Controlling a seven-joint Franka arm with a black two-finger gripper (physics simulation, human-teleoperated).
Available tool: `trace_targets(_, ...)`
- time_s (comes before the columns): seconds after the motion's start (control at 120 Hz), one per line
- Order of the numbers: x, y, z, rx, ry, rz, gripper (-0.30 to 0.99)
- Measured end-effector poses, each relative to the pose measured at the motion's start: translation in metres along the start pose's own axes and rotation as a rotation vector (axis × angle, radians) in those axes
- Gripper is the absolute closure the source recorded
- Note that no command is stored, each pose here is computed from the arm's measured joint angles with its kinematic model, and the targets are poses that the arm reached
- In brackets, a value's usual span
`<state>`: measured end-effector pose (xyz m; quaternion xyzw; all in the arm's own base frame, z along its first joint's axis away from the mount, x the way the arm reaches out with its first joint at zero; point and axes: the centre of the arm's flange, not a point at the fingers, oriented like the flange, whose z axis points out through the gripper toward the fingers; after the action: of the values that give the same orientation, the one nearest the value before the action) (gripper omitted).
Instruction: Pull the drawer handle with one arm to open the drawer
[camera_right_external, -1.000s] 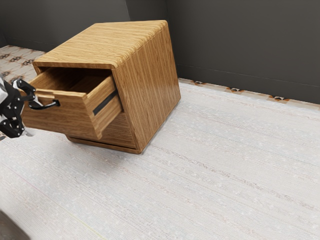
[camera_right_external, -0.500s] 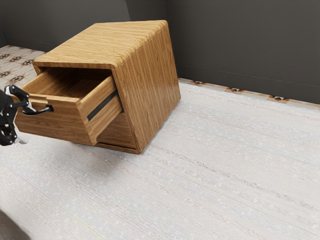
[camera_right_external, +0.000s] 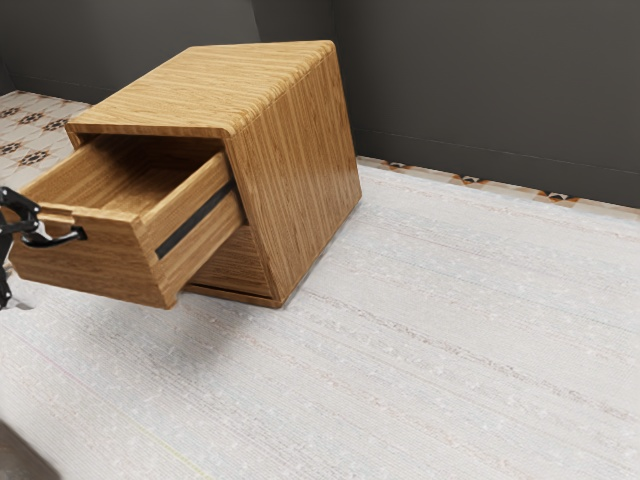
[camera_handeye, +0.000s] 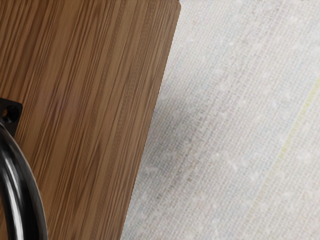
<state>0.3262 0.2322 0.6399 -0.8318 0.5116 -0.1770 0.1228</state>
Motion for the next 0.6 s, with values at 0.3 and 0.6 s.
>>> trace_targets(0.3, -0.006, 0.017, -0.011, -0.003, 0.008, -0.006, 0.02)
trace_targets(0.6, 0.005, 0.027, -0.030, 0.023, -0.011, 0.008, 0.01)
